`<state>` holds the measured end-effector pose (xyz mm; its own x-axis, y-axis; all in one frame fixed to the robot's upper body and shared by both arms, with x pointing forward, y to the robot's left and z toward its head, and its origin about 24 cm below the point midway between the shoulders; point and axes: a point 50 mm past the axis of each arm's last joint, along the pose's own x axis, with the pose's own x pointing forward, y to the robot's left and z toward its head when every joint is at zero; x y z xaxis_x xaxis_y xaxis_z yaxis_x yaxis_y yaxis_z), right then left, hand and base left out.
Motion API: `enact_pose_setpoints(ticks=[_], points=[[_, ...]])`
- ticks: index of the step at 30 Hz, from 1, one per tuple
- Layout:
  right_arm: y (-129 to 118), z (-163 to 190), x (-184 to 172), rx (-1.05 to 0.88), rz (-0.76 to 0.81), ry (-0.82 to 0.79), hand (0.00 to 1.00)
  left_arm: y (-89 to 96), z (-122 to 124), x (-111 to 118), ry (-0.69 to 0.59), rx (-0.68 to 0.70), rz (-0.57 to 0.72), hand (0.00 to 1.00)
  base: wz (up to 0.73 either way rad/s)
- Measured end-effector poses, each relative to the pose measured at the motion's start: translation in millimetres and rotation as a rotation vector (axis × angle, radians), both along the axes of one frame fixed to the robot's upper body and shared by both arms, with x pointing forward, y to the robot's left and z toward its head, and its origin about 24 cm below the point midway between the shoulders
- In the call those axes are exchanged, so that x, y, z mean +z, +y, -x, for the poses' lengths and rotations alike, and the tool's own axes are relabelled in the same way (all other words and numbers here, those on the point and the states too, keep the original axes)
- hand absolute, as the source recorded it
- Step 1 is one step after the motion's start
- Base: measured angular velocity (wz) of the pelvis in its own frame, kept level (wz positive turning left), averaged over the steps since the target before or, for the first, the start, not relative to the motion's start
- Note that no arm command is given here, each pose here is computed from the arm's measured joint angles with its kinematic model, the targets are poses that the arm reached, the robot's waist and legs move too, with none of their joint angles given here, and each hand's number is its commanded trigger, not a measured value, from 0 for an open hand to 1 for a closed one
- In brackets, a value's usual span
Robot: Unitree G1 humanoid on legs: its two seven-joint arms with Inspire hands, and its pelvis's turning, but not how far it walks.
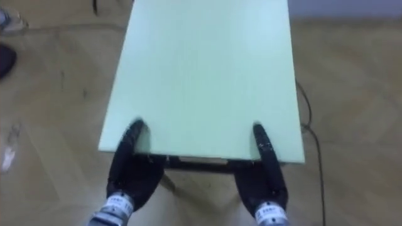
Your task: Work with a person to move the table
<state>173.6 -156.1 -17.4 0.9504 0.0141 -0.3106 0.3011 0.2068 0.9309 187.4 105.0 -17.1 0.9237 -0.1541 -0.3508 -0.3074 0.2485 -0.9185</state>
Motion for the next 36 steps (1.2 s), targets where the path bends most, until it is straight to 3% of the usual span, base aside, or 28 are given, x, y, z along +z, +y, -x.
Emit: enact_pose_setpoints(ticks=[8,20,24,29,34,36], points=[[7.3,-9.9,7.4,0.021,-0.02,-0.068,1.0,9.0,-7.1,14.0,-0.073,0.015,-0.035,1.0,-0.19],[8.1,-5.1,-4.4,-0.021,-0.074,-0.01,1.0,12.0,-11.0,13.9,-0.054,-0.049,-0.088,1.0,0.02],[11.7,-5.1,-6.7,0.009,-0.067,0.019,1.0,16.5,-1.8,7.0,-0.022,-0.021,-0.073,1.0,-0.23],[8.6,-8.1,-2.7,-0.009,-0.064,-0.013,1.0,13.5,-9.5,12.3,-0.05,-0.044,-0.068,1.0,0.51],[5.9,3.3,-8.0,-0.01,-0.047,0.007,1.0,11.2,-2.2,6.2,-0.012,-0.051,-0.059,1.0,0.02],[15.3,0.7,-4.3,0.029,-0.059,-0.021,1.0,21.0,1.1,8.9,-0.041,-0.014,-0.065,1.0,-0.13]])
